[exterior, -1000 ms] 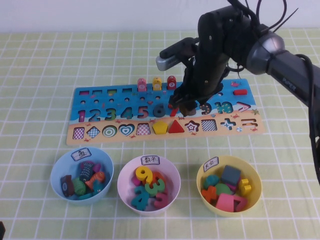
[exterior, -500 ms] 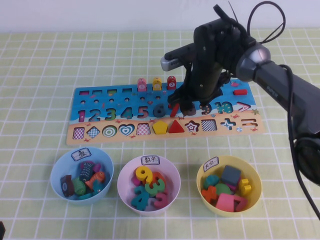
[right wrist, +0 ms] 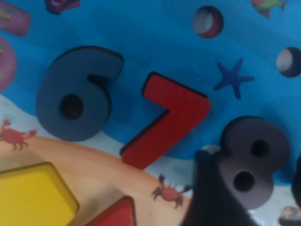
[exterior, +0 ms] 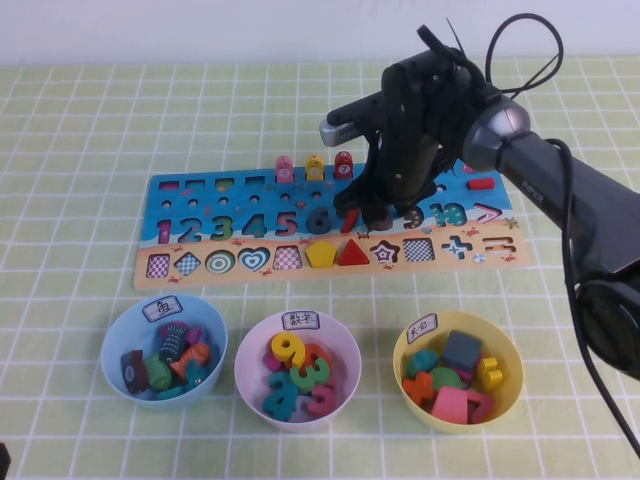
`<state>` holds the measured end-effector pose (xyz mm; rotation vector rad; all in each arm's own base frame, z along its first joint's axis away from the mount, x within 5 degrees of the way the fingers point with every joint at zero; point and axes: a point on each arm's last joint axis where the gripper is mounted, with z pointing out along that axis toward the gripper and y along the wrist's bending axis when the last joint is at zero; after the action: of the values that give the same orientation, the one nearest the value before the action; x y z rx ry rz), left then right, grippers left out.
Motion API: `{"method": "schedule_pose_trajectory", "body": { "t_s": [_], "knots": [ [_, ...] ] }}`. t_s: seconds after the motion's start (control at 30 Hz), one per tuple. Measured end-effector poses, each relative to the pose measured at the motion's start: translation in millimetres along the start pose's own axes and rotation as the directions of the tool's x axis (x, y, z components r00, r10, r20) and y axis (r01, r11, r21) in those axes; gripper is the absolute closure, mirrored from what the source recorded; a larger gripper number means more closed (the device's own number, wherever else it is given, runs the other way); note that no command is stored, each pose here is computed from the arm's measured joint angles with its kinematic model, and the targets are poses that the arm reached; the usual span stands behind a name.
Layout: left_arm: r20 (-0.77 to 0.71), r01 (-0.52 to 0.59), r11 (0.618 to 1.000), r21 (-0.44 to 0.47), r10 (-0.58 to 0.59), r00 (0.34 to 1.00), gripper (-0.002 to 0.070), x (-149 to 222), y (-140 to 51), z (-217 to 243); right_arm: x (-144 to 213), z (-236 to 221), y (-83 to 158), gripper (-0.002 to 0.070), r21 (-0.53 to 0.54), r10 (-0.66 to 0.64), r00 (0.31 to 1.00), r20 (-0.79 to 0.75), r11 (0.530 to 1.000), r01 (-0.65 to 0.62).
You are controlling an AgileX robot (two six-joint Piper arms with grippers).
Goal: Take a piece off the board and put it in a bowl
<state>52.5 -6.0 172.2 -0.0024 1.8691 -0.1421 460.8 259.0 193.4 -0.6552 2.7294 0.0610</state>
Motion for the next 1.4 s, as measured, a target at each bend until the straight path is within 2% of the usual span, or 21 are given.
{"method": "schedule_pose_trajectory", "body": {
  "t_s": [0.17,0.4,0.7,1.0,1.23,1.4],
  "knots": [
    [0.0,0.0,1.0,0.0,0.0,1.0,0.068,0.0,0.0,0.0,-0.8,0.0,0.3,0.0416,-0.004,0.002,1.0,0.008,1.0,-0.002],
    [0.0,0.0,1.0,0.0,0.0,1.0,0.068,0.0,0.0,0.0,-1.4,-0.1,0.4,0.0448,-0.004,0.004,1.0,0.015,1.0,-0.004],
    [0.0,0.002,1.0,0.001,-0.002,1.0,0.068,0.0,-0.1,0.0,-4.9,-8.4,-0.3,0.0449,0.0,0.004,1.0,0.025,1.0,-0.004],
    [0.0,0.002,1.0,0.001,-0.002,1.0,0.068,0.0,-0.1,0.0,-18.4,-35.1,-4.7,0.0449,0.036,-0.007,0.993,0.121,0.999,0.003],
    [0.0,0.002,1.0,0.001,-0.002,1.0,0.068,0.0,-0.1,0.0,-19.0,-50.2,8.3,0.045,-0.105,0.005,0.991,0.135,0.994,0.01],
    [0.0,0.002,1.0,0.001,-0.002,1.0,0.068,0.0,-0.1,0.0,-17.6,-82.0,29.5,0.045,-0.109,-0.071,0.98,0.184,0.99,0.092]
  ]
}}
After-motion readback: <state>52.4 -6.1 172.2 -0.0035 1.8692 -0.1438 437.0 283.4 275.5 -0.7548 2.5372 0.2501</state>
